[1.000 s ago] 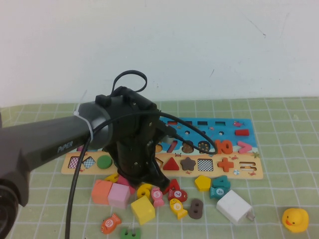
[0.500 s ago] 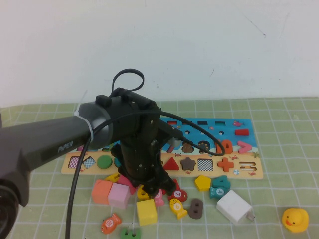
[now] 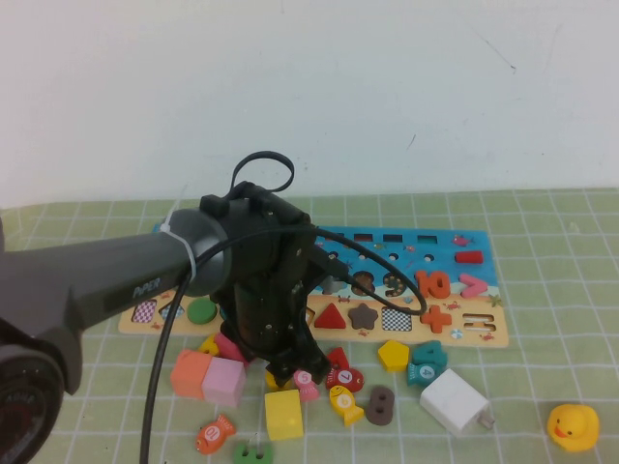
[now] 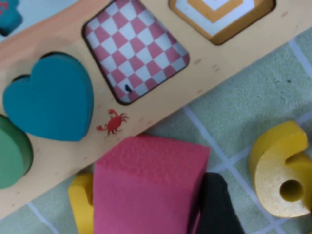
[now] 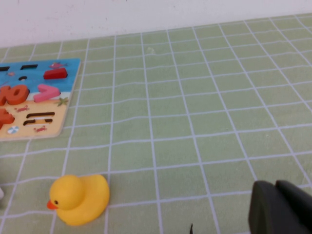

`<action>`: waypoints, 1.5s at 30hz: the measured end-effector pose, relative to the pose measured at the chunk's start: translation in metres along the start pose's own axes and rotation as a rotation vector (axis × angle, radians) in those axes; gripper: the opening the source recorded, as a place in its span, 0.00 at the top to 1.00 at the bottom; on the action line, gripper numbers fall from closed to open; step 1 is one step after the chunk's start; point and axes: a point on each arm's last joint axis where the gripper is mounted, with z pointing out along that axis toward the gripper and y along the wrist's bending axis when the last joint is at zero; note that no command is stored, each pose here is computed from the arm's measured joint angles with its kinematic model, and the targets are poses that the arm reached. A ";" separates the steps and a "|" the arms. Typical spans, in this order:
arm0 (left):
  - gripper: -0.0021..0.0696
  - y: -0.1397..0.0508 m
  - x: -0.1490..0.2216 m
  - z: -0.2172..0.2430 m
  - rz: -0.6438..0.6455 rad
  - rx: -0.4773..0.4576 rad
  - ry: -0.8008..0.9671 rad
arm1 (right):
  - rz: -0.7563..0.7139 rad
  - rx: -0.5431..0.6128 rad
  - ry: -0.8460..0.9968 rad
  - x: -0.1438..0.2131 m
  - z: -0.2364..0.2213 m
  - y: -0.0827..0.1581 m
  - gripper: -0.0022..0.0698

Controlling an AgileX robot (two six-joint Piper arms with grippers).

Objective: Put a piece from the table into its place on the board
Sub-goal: Pick up the "number 6"

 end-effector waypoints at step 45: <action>0.66 -0.002 -0.004 -0.033 0.180 0.072 0.060 | -0.001 0.000 0.000 0.000 0.000 0.000 0.97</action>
